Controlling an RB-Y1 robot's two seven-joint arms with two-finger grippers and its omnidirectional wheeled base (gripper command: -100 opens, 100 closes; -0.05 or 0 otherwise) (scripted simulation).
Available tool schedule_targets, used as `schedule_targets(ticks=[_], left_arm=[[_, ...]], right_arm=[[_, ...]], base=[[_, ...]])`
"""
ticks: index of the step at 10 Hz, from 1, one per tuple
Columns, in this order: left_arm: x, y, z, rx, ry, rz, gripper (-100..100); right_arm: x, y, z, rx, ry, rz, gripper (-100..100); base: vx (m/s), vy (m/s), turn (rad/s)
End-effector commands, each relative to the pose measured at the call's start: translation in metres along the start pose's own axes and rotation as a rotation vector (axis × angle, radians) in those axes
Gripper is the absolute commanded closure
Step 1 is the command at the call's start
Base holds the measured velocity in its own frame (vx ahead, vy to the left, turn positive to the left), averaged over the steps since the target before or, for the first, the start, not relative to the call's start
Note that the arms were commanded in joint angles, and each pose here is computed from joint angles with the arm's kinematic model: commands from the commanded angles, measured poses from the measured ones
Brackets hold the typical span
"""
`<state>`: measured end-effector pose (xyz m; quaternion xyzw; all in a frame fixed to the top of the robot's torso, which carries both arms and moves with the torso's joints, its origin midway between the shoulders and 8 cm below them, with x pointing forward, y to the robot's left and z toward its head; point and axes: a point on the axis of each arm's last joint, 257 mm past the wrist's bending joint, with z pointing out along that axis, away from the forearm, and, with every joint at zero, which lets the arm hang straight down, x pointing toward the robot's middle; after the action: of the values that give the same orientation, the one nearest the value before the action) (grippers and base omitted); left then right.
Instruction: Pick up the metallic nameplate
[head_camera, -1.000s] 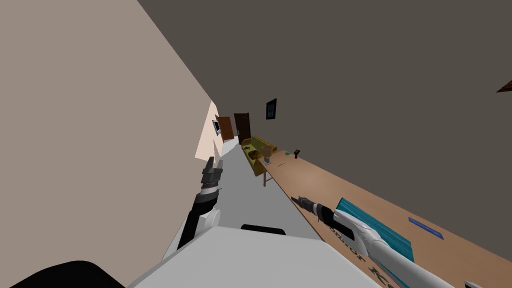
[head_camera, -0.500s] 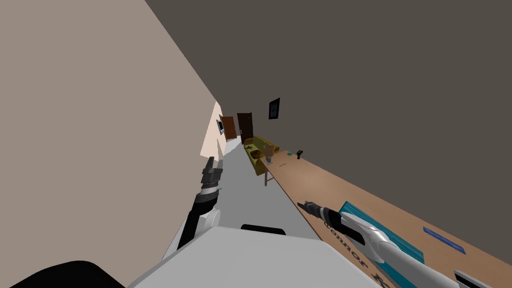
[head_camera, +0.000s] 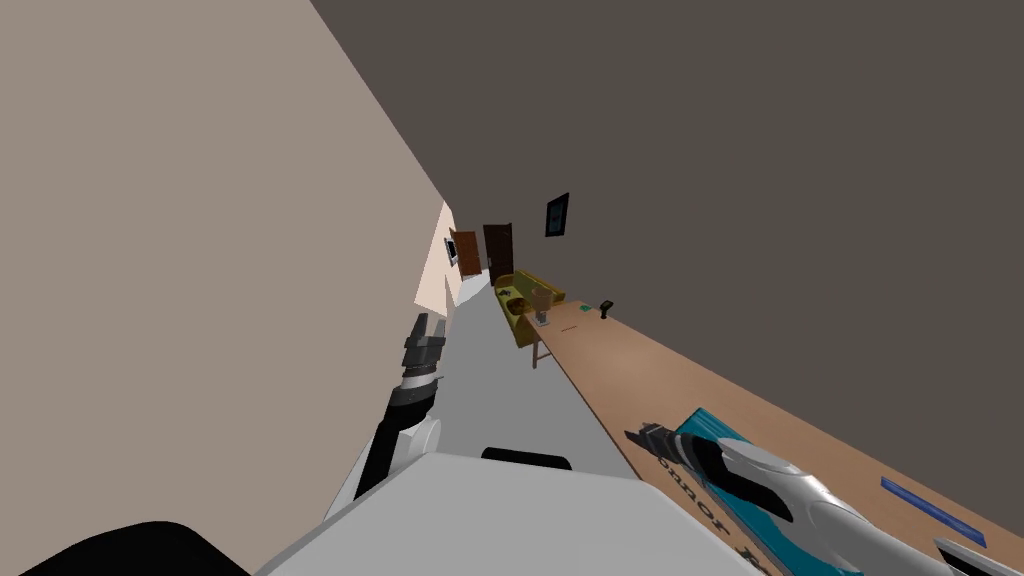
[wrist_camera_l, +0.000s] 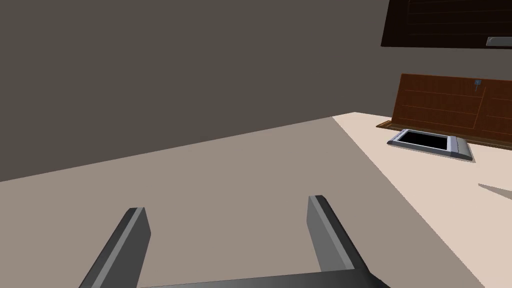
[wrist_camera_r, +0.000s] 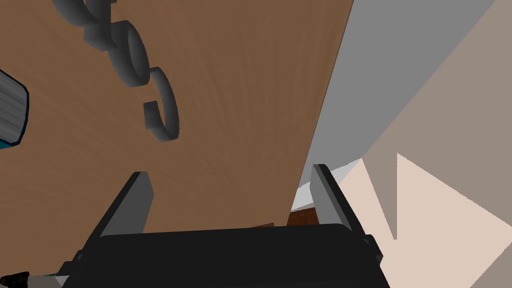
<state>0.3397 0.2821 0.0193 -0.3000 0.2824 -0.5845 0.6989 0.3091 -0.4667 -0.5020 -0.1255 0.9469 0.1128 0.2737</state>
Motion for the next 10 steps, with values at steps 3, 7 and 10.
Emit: schedule_targets(ticks=[3, 7, 10], left_arm=[[0.0, 0.0, 0.0, 0.0, 0.0, 0.0, 0], [0.0, 0.0, 0.0, 0.0, 0.0, 0.0, 0], [0.0, 0.0, 0.0, 0.0, 0.0, 0.0, 0]], right_arm=[[0.028, -0.023, -0.012, 0.041, 0.073, -0.033, -100], [0.057, -0.041, -0.029, 0.07, 0.149, -0.065, -100], [0.09, -0.058, -0.05, 0.096, 0.238, -0.1, -100]], base=[[-0.065, -0.015, 0.03], [-0.075, -0.011, 0.053], [-0.109, -0.012, 0.07]])
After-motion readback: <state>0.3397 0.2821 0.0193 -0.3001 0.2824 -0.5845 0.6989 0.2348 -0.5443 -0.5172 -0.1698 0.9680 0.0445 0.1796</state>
